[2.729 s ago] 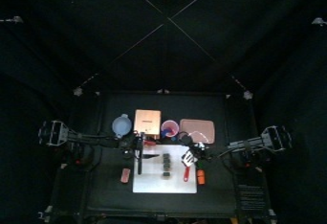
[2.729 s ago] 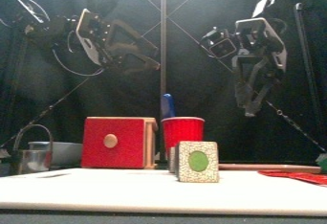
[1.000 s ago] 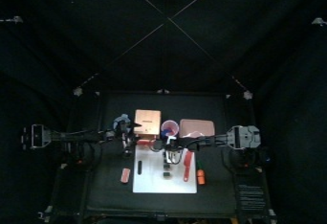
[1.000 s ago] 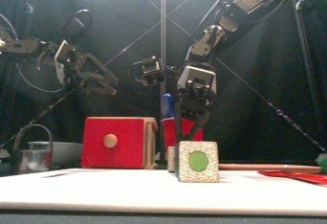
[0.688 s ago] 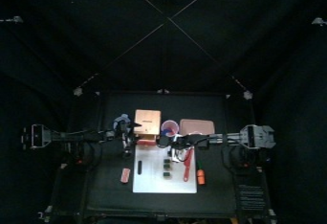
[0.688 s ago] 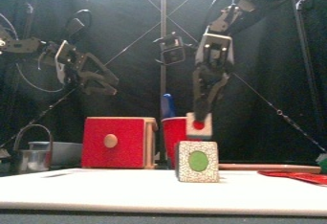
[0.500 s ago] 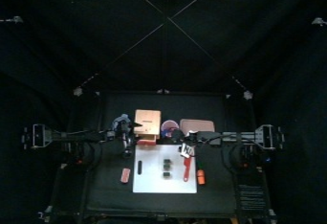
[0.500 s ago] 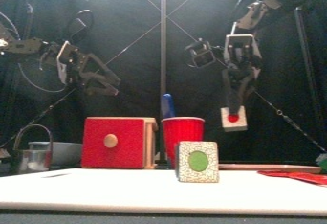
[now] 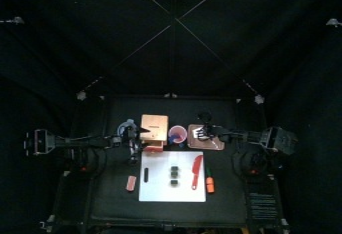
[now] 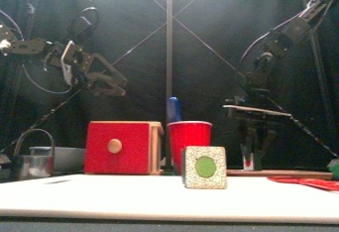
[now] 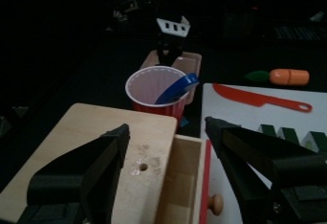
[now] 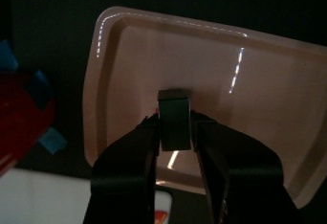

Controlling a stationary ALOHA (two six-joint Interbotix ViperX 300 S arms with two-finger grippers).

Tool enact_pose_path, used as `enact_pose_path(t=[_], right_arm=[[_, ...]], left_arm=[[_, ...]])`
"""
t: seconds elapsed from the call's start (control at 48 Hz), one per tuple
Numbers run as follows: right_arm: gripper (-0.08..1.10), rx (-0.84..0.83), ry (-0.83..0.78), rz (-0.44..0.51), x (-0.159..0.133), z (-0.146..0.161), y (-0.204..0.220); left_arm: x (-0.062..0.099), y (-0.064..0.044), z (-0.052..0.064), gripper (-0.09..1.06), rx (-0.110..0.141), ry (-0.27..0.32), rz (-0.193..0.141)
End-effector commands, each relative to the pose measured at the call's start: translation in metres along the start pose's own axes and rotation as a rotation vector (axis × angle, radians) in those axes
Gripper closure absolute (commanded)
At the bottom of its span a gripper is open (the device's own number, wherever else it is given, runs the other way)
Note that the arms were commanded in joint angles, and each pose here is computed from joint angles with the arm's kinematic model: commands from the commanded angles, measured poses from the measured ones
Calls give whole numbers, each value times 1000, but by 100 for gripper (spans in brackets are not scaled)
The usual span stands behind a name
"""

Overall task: Place sushi on board then cut the sushi with the knife then place the pieces on the plate
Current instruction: Place the 4 sushi pieces on the plate

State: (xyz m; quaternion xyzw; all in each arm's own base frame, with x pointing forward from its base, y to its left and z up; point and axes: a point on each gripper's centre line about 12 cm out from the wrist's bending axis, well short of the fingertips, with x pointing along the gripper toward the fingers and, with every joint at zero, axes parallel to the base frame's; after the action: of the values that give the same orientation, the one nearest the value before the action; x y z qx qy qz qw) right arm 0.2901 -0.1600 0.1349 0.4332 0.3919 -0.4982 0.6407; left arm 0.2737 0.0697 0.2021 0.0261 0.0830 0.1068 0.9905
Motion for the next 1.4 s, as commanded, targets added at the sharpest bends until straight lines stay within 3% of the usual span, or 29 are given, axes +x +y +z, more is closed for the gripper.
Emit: enact_pose_path(t=[0.021,0.208,0.417,0.562,0.708,0.875,1.062,1.188,1.333,1.396], right_arm=[[45,16,-20,32,-8,9,13],[41,-5,-13,33,-2,9,24],[17,28,22,30,0,0,25],[15,32,23,41,-6,0,29],[15,-25,4,38,-31,-6,28],[15,-222,-24,111,-63,-39,43],[15,-616,51,251,-91,-88,72],[15,-864,75,360,-89,-105,104],[15,-1046,57,404,-82,-107,133],[15,-1111,46,413,-77,-106,144]], left_arm=[[3,-2,9,0,23,-32,-15],[3,-4,9,1,45,-33,-30],[3,-5,9,1,71,-33,-46],[3,-5,9,0,71,-33,-46],[3,-5,10,1,67,-34,-46],[4,-5,11,0,64,-37,-42],[5,-4,14,1,55,-45,-35],[7,-1,19,1,56,-58,-26],[6,1,16,1,50,-51,-18],[6,2,16,1,36,-49,-9]])
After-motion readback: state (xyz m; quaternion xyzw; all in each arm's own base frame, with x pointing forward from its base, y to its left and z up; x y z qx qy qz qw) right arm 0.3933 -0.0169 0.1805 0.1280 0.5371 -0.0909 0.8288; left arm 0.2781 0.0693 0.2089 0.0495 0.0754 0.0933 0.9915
